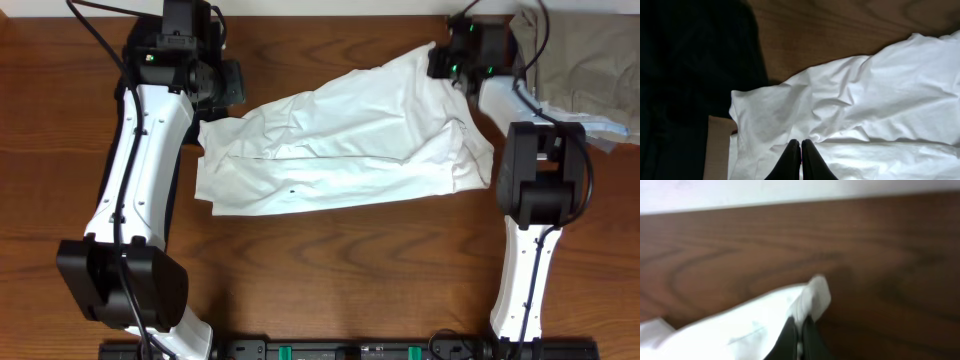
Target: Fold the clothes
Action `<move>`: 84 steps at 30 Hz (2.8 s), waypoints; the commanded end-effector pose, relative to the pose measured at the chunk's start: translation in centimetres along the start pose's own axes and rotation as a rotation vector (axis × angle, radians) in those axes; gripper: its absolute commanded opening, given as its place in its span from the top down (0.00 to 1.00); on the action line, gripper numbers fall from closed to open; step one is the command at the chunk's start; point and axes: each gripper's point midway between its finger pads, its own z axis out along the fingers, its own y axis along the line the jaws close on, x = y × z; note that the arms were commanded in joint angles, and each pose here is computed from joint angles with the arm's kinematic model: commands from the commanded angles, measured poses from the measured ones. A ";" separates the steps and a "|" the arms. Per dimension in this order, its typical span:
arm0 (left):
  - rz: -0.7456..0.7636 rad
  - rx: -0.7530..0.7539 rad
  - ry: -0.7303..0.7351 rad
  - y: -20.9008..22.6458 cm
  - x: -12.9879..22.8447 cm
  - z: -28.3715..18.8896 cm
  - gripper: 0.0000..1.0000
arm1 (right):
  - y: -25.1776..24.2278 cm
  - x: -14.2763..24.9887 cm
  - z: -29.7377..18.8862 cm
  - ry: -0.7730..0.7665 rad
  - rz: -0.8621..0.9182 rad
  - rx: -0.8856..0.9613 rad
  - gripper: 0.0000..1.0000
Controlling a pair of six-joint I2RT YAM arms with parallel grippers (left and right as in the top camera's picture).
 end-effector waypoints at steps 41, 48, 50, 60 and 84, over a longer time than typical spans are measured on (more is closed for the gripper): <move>-0.014 -0.077 0.344 2.1 9.2 1.3 0.94 | 1.8 14.3 -21.2 1.144 0.052 0.198 0.67; -0.015 -0.066 0.324 1.9 8.7 1.7 0.94 | 2.7 9.6 -21.9 0.971 -0.005 0.186 0.37; -0.021 -0.033 0.347 1.4 9.1 2.0 0.94 | 3.1 8.1 -22.1 0.916 -0.021 0.184 0.30; 0.089 -0.098 0.501 3.4 12.2 8.2 0.56 | 4.4 6.9 -21.8 0.861 -0.068 0.159 0.26; 0.216 -0.078 0.420 4.2 9.9 8.6 0.52 | 4.2 5.9 -20.8 0.802 -0.083 0.161 0.22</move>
